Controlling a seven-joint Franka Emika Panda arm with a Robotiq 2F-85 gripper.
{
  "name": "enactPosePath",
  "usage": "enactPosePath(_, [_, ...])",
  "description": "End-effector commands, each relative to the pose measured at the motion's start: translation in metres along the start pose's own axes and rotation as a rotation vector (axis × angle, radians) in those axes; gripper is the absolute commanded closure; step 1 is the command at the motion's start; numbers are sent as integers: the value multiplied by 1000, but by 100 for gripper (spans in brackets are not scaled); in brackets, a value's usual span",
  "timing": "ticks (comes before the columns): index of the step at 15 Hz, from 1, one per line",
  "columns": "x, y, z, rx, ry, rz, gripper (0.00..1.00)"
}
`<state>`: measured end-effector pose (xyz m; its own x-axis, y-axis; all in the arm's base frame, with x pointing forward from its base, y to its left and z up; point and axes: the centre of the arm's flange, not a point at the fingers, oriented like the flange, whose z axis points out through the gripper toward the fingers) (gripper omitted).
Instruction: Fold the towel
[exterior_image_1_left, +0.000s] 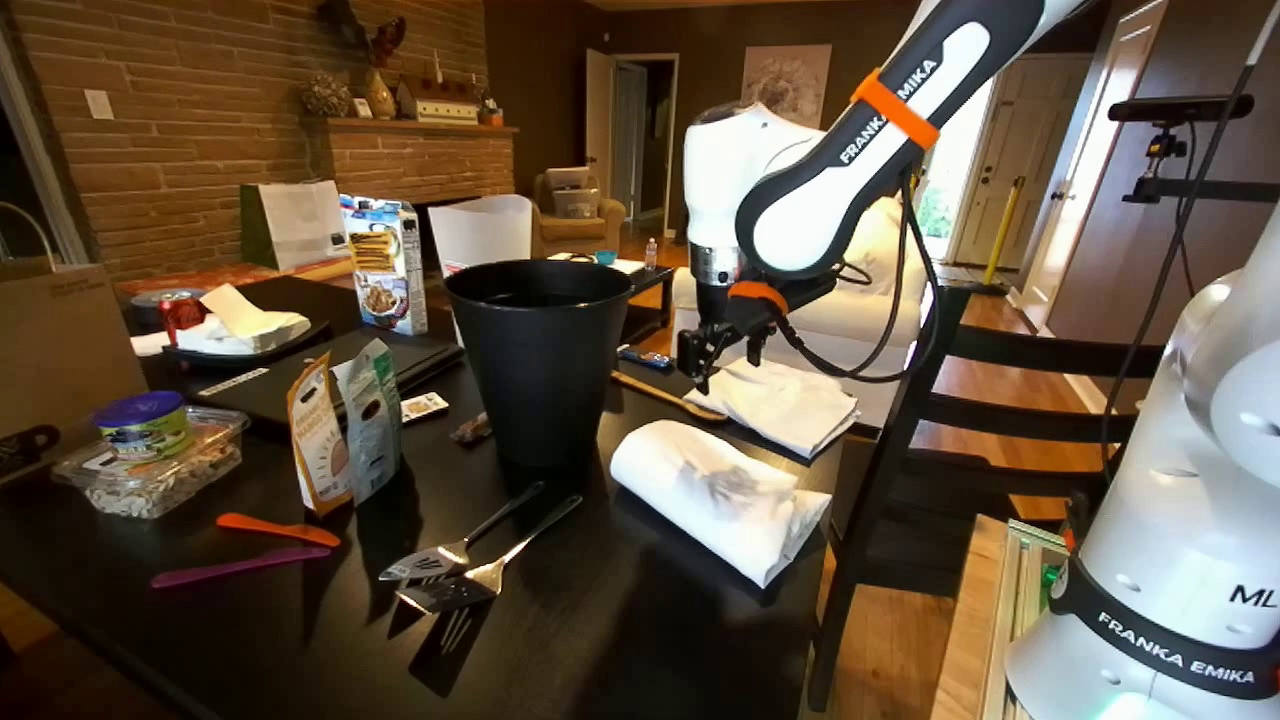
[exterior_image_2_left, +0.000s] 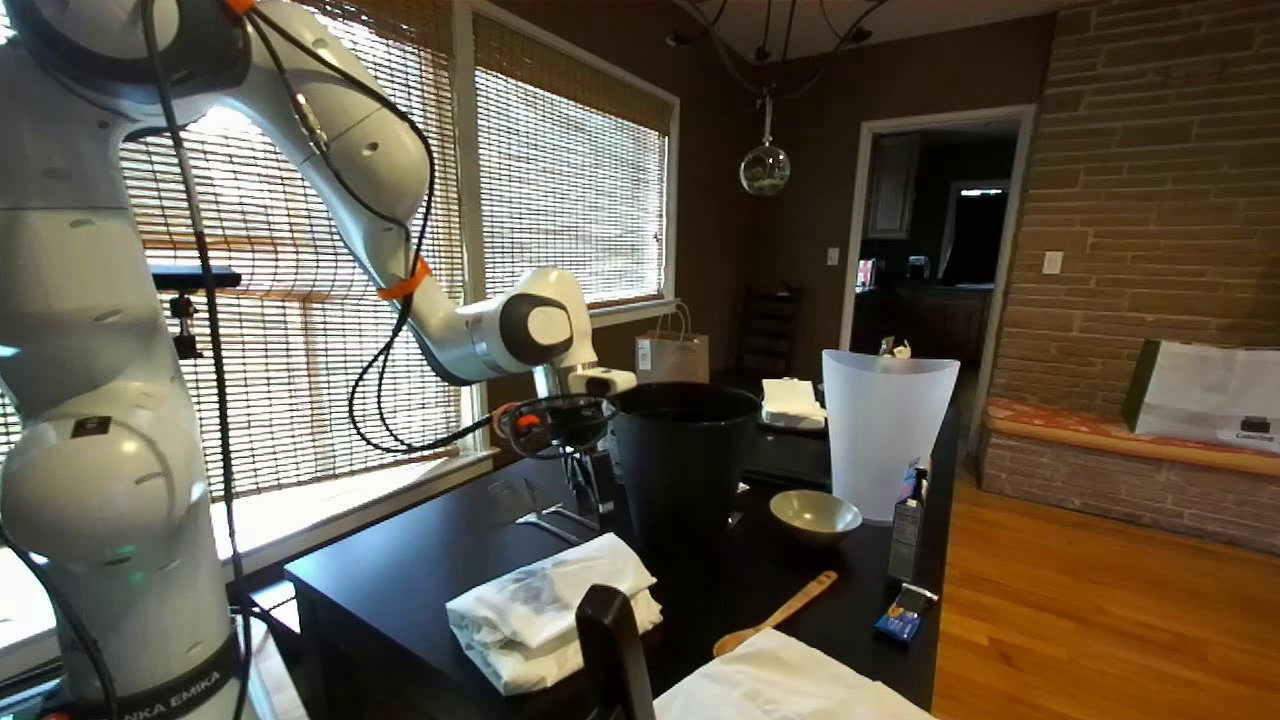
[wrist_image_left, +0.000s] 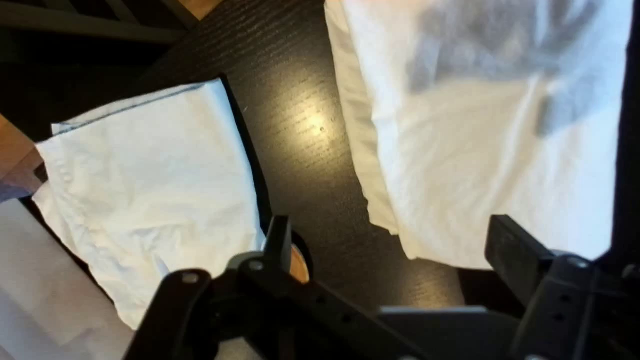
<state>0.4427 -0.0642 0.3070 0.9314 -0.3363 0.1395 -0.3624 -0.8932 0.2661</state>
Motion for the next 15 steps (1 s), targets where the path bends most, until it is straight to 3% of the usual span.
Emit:
enactPosePath(1, [2,-5,-51,32,72,28,0])
enactPosePath(7, [-11,-16,-108,-4,139,47,0])
enactPosePath(11, [-25,-14,-123,-32,123,104,0])
enactPosePath(12, [-12,-18,-112,-30,130,67,0])
enactPosePath(15, [-16,-17,-118,-37,130,79,0])
